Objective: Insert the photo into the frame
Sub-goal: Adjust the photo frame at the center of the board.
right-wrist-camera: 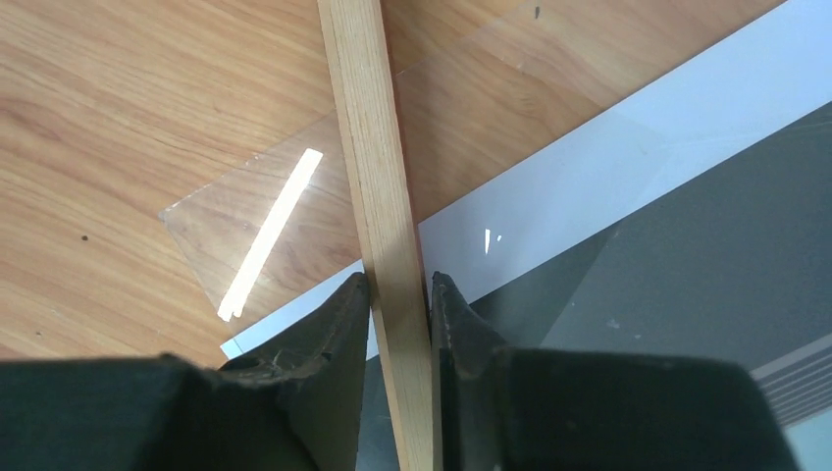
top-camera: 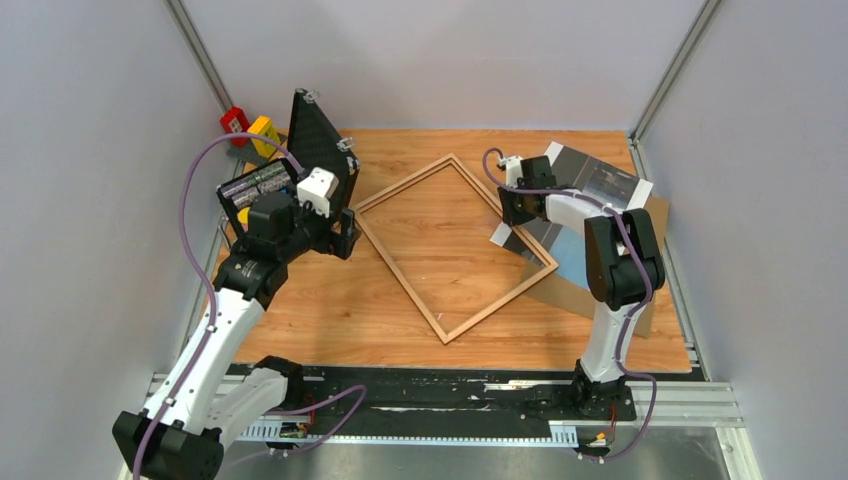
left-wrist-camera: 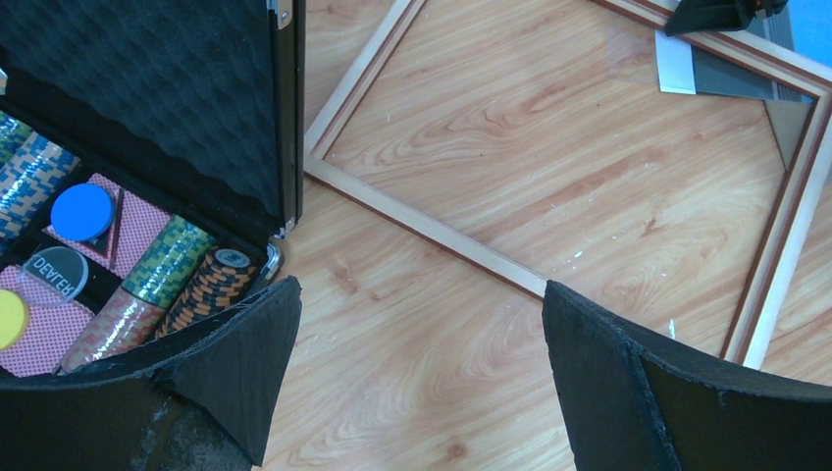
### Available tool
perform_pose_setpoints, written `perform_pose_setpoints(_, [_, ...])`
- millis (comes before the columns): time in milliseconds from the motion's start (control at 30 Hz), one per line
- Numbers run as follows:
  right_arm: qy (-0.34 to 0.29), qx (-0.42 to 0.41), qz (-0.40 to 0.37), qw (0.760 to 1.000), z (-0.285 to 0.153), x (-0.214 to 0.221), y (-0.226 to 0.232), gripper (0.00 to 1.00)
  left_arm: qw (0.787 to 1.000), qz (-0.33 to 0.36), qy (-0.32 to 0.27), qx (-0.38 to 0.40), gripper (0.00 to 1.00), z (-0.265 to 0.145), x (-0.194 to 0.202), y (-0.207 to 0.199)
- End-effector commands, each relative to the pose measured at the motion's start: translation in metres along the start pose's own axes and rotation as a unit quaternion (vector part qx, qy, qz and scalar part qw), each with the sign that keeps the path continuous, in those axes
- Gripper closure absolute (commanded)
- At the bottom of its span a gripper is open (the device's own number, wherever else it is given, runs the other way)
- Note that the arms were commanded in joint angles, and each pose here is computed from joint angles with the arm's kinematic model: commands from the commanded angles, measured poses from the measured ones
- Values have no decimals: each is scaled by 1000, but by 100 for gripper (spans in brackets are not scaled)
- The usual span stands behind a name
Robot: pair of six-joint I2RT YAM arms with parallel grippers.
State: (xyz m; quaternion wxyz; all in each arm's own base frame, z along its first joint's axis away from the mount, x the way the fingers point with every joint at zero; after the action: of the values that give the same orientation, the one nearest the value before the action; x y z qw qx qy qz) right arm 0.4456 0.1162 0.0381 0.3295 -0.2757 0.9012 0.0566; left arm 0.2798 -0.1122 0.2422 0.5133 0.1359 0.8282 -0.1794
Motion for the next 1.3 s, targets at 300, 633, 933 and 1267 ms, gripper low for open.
perform_pose_setpoints(300, [-21, -37, 197, 979, -27, -32, 17, 100, 999, 22, -27, -19, 0, -2, -13, 7])
perform_pose_setpoints(633, [-8, -86, 222, 971, -28, -19, 81, 100, 999, 23, -16, -27, 0, 5, -8, 11])
perform_pose_setpoints(933, [-9, -115, 209, 971, -27, -33, 130, 78, 999, 29, -13, -34, 0, 7, -6, 15])
perform_pose_setpoints(1267, [9, -113, 217, 970, -15, -27, 137, 74, 999, 31, -10, -33, 0, 8, -4, 15])
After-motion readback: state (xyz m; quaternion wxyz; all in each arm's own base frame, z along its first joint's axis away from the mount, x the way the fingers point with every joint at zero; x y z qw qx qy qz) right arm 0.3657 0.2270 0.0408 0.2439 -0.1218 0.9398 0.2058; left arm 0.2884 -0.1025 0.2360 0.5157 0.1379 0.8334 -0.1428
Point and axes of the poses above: each gripper's point midway between its finger pads, its own z axis out along the fingers, its own y axis along the line the jaws close on, x = y × z, the point moved 1 cm from there along -z, back along the fingers, and after that the axes turned 8 degrees about -z, right-handed, at the moved point
